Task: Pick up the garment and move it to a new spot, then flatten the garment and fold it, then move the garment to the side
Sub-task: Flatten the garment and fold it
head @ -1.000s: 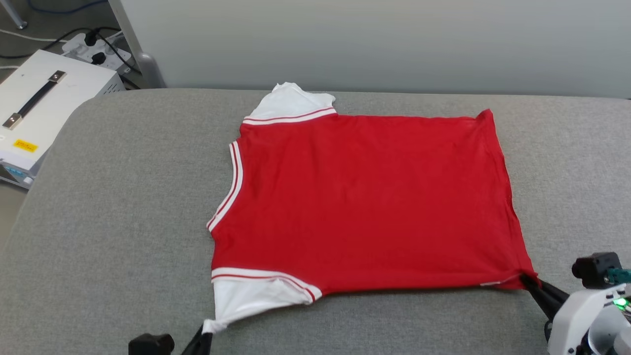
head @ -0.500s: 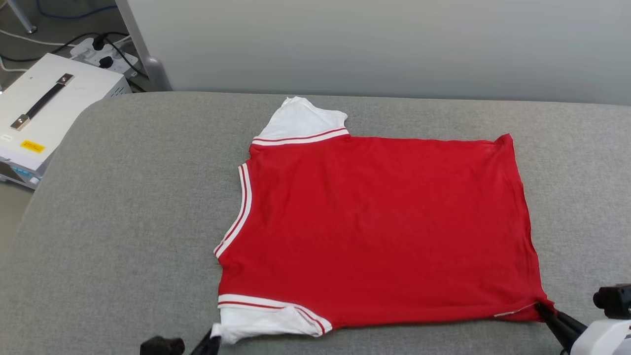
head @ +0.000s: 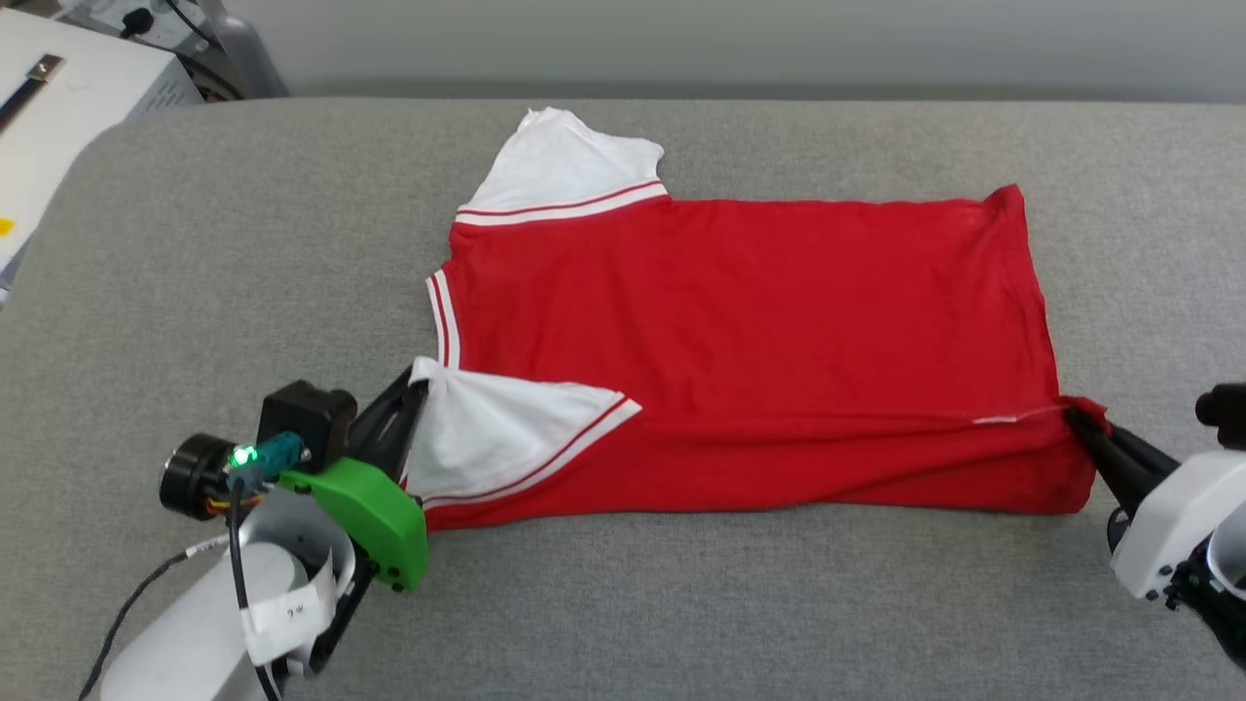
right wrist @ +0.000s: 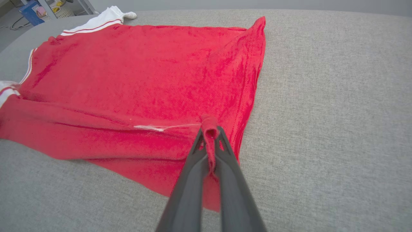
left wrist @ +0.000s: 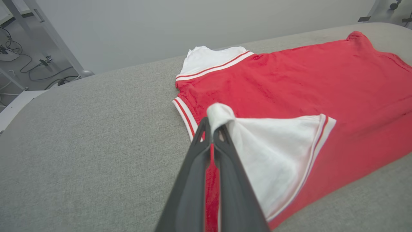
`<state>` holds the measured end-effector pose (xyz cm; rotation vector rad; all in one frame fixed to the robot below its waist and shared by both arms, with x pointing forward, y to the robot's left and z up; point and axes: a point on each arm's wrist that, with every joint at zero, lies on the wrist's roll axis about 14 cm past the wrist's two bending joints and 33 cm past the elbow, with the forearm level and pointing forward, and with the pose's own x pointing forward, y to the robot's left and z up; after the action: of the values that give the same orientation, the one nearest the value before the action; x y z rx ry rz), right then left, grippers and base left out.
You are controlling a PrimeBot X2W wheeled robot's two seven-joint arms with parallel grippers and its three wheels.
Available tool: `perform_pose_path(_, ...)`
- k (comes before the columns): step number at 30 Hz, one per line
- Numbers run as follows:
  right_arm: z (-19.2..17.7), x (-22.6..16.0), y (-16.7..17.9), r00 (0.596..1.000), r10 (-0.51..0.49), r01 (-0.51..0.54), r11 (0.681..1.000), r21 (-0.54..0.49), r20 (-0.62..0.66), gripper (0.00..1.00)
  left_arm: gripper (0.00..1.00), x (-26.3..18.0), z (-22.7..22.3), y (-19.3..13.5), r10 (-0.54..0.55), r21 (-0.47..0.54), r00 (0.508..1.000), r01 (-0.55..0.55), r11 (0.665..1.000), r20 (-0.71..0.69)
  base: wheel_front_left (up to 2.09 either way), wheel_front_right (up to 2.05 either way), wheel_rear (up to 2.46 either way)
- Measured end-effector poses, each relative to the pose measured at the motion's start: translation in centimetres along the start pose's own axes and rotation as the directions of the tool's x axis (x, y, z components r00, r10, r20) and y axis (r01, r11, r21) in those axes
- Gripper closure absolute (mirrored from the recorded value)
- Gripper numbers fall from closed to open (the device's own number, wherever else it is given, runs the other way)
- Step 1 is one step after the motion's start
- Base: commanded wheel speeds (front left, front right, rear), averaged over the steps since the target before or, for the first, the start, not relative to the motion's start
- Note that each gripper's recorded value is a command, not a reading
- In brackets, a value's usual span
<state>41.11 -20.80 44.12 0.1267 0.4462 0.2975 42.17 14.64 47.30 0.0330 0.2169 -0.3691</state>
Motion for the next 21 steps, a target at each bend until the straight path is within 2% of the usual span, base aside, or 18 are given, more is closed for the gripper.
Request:
perform_pose_path(5,0.5,2.4,-1.1,0.999,-0.016,0.016,1.0,-0.01,-0.027,1.0,1.0,3.0,-1.4,1.2,-0.005,-0.003,0.999,0.004,1.0,-0.044,0.0,0.0,0.0)
perform_pose_path(10,-0.8,4.6,-2.3,0.995,-0.04,0.039,0.999,-0.009,-0.091,1.0,1.0,5.1,-4.7,2.8,0.011,-0.019,0.993,-0.013,1.0,-0.12,0.0,0.0,0.0)
perform_pose_path(15,-3.6,5.7,-2.4,0.985,-0.039,0.04,0.999,0.003,-0.169,1.0,1.0,5.5,-8.8,3.0,0.013,-0.058,0.977,-0.025,0.998,-0.214,0.0,0.0,0.0)
perform_pose_path(21,-3.9,5.8,-2.0,0.984,-0.03,0.031,1.0,0.0,-0.174,1.0,1.0,5.5,-9.7,3.0,0.009,-0.072,0.975,-0.026,0.997,-0.224,0.0,0.0,0.0)
